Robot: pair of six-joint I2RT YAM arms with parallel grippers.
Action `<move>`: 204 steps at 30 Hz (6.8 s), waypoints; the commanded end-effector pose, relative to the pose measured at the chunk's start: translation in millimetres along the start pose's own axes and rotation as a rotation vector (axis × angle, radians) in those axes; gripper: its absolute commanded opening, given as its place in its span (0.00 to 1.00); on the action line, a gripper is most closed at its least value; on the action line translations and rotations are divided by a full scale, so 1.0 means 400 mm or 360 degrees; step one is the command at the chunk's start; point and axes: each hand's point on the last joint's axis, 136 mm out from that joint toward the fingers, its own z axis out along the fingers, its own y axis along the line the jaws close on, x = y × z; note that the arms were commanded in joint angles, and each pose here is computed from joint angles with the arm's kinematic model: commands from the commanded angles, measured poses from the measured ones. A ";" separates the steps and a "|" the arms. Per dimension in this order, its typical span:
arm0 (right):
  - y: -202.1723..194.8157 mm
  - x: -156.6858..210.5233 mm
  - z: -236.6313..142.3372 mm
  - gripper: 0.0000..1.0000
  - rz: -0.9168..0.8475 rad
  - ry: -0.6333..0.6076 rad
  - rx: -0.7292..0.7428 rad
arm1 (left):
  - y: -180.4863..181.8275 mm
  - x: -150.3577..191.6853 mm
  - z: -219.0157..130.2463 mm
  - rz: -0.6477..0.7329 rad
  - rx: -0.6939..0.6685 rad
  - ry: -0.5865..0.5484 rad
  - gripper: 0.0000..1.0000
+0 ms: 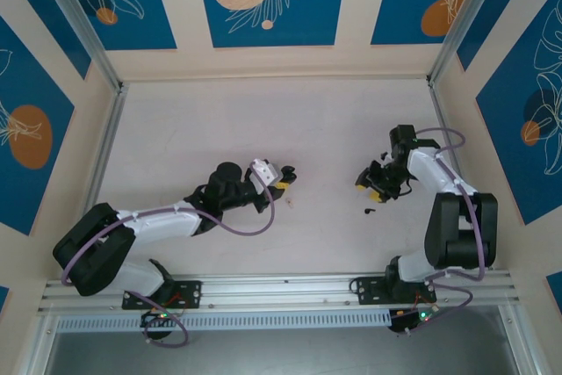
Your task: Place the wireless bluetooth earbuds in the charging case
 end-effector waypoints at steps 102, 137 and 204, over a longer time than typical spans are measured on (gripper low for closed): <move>-0.066 0.036 0.131 0.26 -0.0151 0.0442 0.0481 | -0.005 0.026 -0.034 0.0050 -0.0045 0.0084 0.18; 0.301 0.091 0.067 0.19 -0.1083 -0.0338 0.0006 | -0.039 0.157 0.101 -0.0189 0.0127 0.0056 0.18; 0.479 0.239 0.002 0.41 -0.1413 -0.0469 -0.0616 | -0.013 0.051 0.077 -0.0250 0.0041 -0.0190 0.18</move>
